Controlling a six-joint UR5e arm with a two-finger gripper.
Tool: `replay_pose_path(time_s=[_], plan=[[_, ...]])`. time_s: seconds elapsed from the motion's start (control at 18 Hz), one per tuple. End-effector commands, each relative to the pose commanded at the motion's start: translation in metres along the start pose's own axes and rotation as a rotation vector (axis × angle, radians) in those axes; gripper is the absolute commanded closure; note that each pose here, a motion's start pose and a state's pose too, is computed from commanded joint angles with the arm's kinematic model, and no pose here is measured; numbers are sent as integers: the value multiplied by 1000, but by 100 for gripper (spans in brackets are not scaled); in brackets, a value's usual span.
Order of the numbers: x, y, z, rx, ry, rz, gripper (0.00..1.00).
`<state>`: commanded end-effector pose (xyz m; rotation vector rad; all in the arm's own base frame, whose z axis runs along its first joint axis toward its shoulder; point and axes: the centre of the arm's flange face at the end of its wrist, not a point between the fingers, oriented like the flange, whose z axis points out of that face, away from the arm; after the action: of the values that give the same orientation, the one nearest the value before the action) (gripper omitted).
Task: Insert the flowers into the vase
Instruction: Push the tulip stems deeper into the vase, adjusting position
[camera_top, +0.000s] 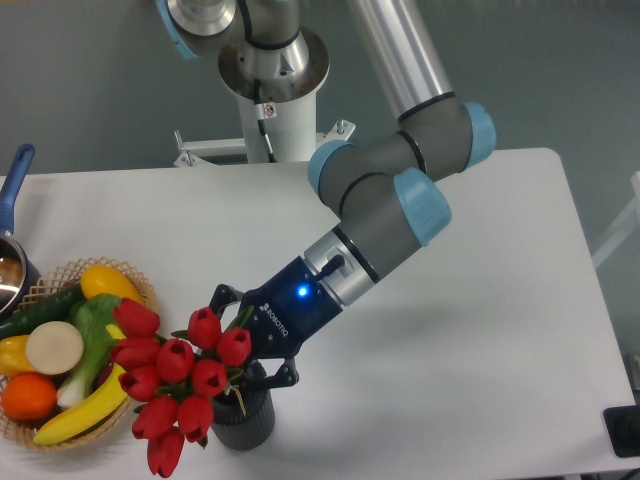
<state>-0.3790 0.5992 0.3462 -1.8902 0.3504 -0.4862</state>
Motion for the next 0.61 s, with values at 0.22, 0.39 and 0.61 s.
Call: replay_pose_path(time_s=[0.22, 0.39, 0.61], plan=[[3, 16, 4, -10, 7, -3, 66], [8, 25, 7, -14, 15, 27, 60], [12, 30, 7, -16, 18, 26, 54]])
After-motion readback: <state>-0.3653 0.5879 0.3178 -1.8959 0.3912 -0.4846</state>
